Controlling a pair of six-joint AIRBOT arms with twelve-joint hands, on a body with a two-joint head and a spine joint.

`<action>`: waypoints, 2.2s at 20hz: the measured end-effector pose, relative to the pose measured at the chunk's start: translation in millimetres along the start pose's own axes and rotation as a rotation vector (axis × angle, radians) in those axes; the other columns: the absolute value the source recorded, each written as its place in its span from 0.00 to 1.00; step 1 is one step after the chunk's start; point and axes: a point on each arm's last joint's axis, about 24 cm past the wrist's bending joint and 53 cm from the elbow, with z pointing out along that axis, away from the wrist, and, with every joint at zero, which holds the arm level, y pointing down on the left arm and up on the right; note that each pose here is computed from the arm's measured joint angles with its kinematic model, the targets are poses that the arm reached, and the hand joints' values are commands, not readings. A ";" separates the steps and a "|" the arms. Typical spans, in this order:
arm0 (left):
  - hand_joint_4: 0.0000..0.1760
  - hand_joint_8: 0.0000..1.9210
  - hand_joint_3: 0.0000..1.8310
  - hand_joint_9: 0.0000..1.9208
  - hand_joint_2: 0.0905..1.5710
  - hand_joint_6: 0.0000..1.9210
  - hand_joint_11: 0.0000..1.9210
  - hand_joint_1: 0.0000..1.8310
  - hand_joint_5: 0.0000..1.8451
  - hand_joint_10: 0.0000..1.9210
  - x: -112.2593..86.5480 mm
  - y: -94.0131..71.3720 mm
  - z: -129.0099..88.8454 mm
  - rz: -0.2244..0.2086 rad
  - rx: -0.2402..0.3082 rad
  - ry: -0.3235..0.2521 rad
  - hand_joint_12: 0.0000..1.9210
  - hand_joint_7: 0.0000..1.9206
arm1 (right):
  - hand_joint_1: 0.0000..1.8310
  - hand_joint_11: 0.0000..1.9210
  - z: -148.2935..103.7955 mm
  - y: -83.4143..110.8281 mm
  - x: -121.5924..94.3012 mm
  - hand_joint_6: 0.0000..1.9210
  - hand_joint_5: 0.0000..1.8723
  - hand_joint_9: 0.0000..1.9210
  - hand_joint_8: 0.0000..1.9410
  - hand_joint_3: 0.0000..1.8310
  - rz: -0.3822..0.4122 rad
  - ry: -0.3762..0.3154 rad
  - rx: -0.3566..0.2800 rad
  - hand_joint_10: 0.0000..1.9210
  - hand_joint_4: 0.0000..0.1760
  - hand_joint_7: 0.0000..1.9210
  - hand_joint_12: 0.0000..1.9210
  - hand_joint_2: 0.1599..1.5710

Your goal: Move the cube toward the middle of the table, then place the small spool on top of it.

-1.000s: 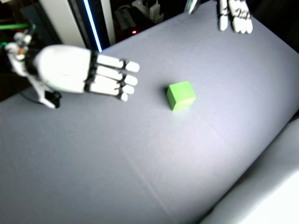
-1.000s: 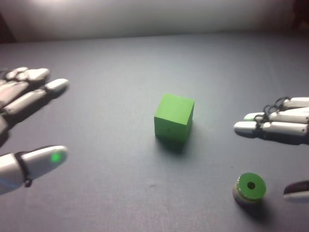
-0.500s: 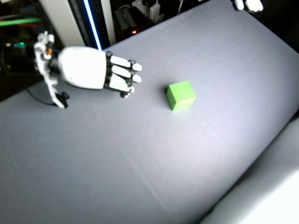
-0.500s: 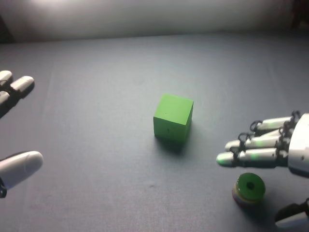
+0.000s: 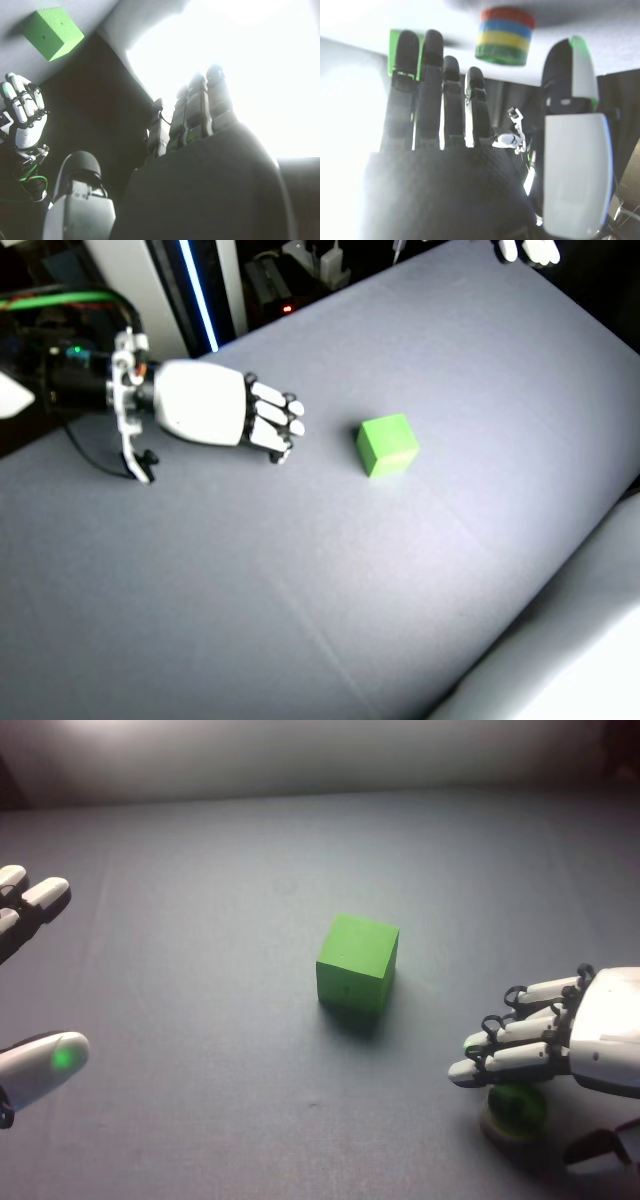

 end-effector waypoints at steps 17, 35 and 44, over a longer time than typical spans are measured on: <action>0.66 0.00 0.00 0.00 0.73 0.00 0.00 0.01 0.02 0.00 3.1 7.2 -0.1 -0.025 -0.011 -0.005 0.00 0.00 | 0.53 0.32 8.6 0.5 0.2 0.00 0.29 0.46 0.01 0.00 -0.022 0.005 -0.010 0.02 0.21 0.30 0.58 0.59; 0.73 0.00 0.00 0.00 0.72 0.00 0.00 0.00 0.02 0.00 3.1 7.3 -0.2 -0.033 -0.012 -0.007 0.00 0.00 | 0.63 0.39 11.9 0.9 -7.5 0.45 0.55 0.38 0.53 0.00 -0.009 -0.015 -0.006 0.70 0.00 0.41 0.87 0.67; 0.71 0.00 0.00 0.00 0.73 0.00 0.00 0.01 0.03 0.00 4.9 8.2 -0.6 -0.042 -0.015 -0.007 0.00 0.00 | 0.54 0.13 -11.0 6.4 -19.2 0.00 0.28 0.33 0.00 0.00 -0.069 -0.005 -0.001 0.04 0.39 0.27 0.60 0.56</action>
